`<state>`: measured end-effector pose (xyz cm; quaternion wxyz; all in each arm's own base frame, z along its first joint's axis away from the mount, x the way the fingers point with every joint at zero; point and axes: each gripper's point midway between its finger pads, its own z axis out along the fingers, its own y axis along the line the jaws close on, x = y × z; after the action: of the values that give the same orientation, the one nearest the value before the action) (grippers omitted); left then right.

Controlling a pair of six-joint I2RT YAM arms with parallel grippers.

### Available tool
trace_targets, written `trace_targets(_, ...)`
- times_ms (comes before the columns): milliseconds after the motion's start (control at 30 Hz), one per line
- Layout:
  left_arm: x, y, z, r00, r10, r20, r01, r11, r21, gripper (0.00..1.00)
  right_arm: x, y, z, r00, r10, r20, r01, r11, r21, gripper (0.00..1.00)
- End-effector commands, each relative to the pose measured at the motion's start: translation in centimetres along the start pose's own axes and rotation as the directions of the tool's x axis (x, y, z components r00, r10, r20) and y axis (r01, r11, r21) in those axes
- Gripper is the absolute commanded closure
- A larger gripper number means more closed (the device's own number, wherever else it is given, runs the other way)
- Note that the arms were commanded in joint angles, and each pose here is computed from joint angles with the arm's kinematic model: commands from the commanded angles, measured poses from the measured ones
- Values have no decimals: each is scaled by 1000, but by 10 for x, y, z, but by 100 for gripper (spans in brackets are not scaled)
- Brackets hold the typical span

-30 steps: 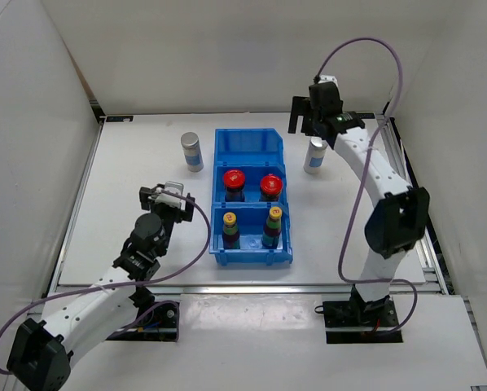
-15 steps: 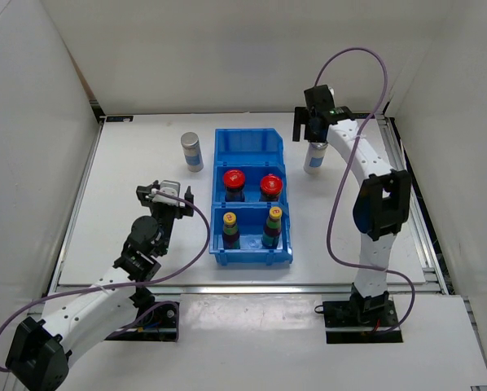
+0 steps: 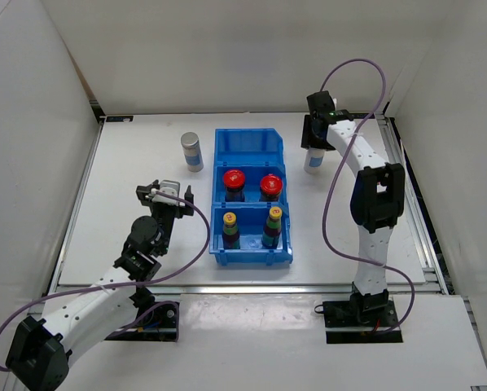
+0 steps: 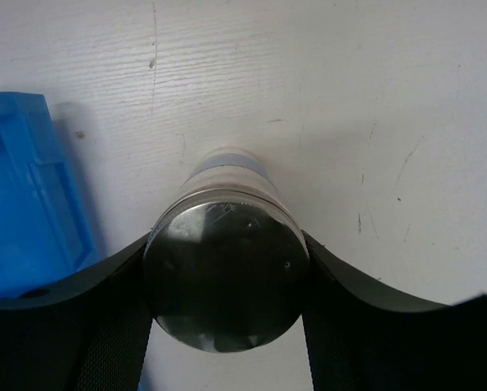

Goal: Organize the condiment bottles

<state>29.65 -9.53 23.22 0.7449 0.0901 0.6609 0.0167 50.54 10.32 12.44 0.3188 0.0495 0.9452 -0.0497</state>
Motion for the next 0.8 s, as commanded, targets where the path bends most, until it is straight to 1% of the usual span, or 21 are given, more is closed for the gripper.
trace_targets(0,-2,-3,0,1000,-10,13,10,1000,13,0,-30,-7,-31,995,21,94,-21,1000,-1,67)
trace_targets(67,-2,-3,0,1000,-10,13,10,1000,13,0,-44,-12,-48,990,25,141,-26,1000,6,75)
trace_targets(100,-2,-3,0,1000,-10,13,10,1000,13,0,-55,-11,-72,982,36,188,-33,999,-15,76)
trace_targets(133,-2,-3,0,1000,-10,13,10,1000,13,0,-66,-10,-83,972,33,234,-25,999,-38,76)
trace_targets(200,-2,-3,0,1000,-10,13,10,1000,13,0,-82,10,-122,946,27,322,15,992,-127,76)
trace_targets(233,-2,-3,0,1000,-10,13,10,1000,13,0,-88,16,-133,935,25,354,33,987,-157,76)
trace_targets(333,-2,-3,0,1000,-10,13,10,1000,13,0,-99,41,-163,912,5,411,101,967,-236,76)
trace_targets(367,1,-4,1,1000,-5,5,5,1000,15,0,-99,56,-173,906,-11,423,144,948,-284,76)
trace_targets(500,1,-4,1,1000,-5,5,5,1000,15,0,-96,92,-176,901,-50,430,216,913,-346,76)
trace_targets(533,1,-4,1,1000,-5,5,5,1000,15,0,-90,106,-169,907,-68,417,234,902,-362,75)
trace_targets(567,1,-4,1,1000,-5,5,5,1000,15,0,-90,111,-166,906,-79,415,249,894,-372,73)
trace_targets(667,1,-4,1,1000,-5,5,5,1000,15,0,-79,147,-157,904,-134,405,314,852,-419,72)
trace_targets(700,1,-4,1,1000,-5,5,5,1000,15,0,-75,153,-153,907,-147,394,321,848,-422,72)
trace_targets(733,1,-5,1,1000,-15,5,14,1000,15,0,-67,164,-135,911,-180,370,335,848,-411,71)
trace_targets(767,3,-6,1,1000,-10,-3,10,1000,16,0,-74,162,-138,911,-181,369,331,857,-396,71)
